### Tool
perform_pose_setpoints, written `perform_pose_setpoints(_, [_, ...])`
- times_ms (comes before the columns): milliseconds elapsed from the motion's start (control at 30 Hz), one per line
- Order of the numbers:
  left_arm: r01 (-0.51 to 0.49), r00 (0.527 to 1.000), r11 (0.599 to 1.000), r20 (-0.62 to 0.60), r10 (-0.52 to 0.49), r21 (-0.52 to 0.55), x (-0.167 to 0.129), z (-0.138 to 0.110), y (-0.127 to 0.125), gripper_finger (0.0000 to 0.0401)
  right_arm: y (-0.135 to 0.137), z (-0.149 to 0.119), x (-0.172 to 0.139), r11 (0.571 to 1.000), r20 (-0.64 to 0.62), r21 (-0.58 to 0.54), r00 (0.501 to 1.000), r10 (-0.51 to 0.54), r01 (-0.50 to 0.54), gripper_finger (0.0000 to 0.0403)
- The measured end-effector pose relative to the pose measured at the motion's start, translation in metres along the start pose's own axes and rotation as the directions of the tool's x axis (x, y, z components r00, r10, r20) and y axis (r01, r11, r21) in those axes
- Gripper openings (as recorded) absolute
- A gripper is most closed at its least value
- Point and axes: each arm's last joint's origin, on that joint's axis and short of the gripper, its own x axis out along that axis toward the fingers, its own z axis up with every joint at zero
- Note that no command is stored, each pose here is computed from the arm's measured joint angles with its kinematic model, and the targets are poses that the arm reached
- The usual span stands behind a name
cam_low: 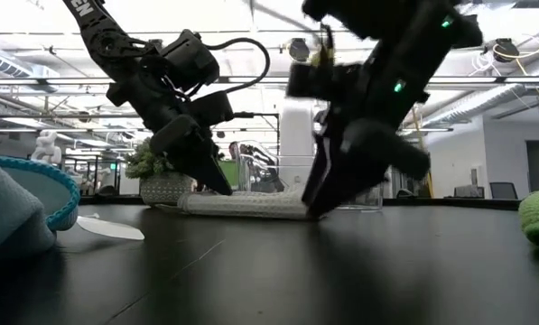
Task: Fold microfiber towels
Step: Put the folded gray towel into the transparent bin
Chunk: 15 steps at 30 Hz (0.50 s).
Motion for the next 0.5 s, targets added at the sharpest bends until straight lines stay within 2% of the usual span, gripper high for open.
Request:
perform_pose_setpoints(133, [0.003,1.000,1.000,-0.002,-0.003,-0.004,0.000,0.000,0.000,0.0081,0.008,0.009,0.008,0.991,-0.057,-0.062,0.991,-0.120,0.117,0.0169])
perform_pose_setpoints(333, [0.053,0.999,0.999,-0.002,-0.053,-0.009,0.000,-0.001,-0.002,0.0081,0.018,0.016,0.006,0.940,-0.005,-0.173,0.954,-0.299,0.294,0.0169])
perform_pose_setpoints(500, [0.054,0.999,0.998,-0.004,-0.054,-0.010,0.000,-0.001,-0.002,0.0081,0.013,0.013,0.006,0.928,-0.036,-0.195,0.943,-0.331,0.318,0.0169])
